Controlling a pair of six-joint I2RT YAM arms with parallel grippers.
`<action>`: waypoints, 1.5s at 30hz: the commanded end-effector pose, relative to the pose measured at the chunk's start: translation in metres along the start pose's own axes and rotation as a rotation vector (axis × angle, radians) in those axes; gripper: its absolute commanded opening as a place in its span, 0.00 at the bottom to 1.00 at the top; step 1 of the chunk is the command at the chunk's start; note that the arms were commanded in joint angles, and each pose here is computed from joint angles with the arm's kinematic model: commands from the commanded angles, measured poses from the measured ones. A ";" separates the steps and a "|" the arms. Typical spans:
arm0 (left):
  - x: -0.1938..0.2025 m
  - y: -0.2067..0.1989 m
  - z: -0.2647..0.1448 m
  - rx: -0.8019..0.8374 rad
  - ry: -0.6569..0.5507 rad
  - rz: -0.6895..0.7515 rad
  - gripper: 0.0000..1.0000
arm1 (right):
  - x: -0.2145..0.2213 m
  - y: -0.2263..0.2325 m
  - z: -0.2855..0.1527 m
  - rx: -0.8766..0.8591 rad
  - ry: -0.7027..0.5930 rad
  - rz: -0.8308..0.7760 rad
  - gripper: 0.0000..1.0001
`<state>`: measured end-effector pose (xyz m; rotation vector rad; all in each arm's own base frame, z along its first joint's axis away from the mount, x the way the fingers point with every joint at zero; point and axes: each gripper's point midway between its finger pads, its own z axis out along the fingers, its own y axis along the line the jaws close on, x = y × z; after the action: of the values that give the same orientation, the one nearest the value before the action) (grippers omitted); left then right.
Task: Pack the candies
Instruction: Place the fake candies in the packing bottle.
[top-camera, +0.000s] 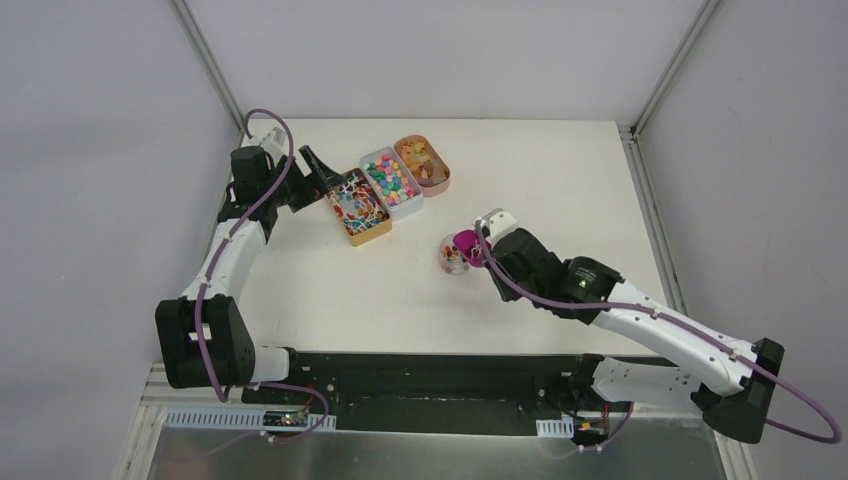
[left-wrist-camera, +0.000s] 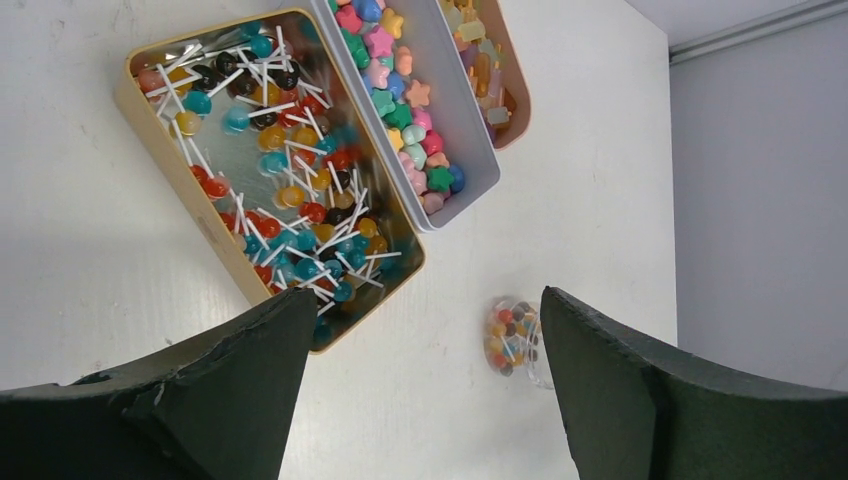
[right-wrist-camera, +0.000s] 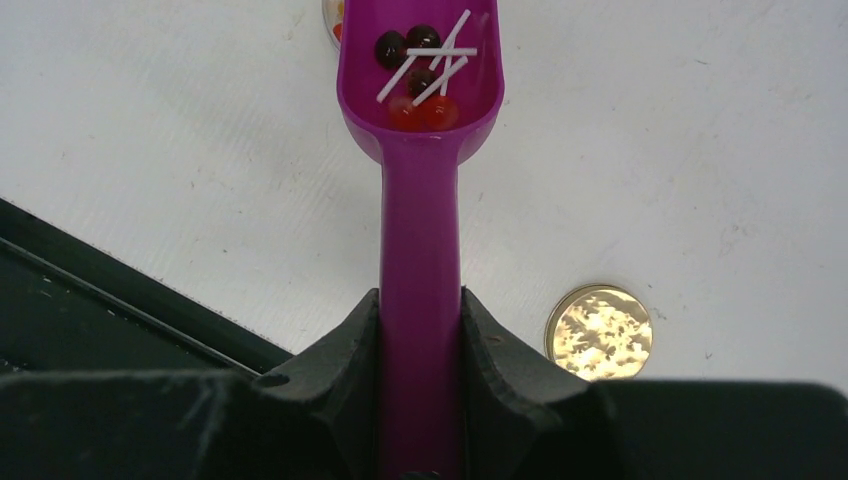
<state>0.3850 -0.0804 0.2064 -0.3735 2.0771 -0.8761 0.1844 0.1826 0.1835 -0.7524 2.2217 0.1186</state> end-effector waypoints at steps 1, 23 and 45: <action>-0.007 -0.003 -0.005 -0.004 -0.046 0.050 0.85 | -0.008 0.010 -0.008 -0.044 0.023 0.044 0.00; -0.009 0.002 -0.007 -0.035 -0.062 0.055 0.85 | 0.006 0.009 -0.007 0.012 0.192 0.023 0.00; -0.010 0.012 -0.009 -0.094 -0.073 0.055 0.92 | -0.010 0.007 -0.011 0.050 0.320 -0.072 0.00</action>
<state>0.3857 -0.0658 0.1938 -0.4198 2.0942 -0.7625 0.1737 0.1909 0.1797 -0.8727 2.5180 -0.0827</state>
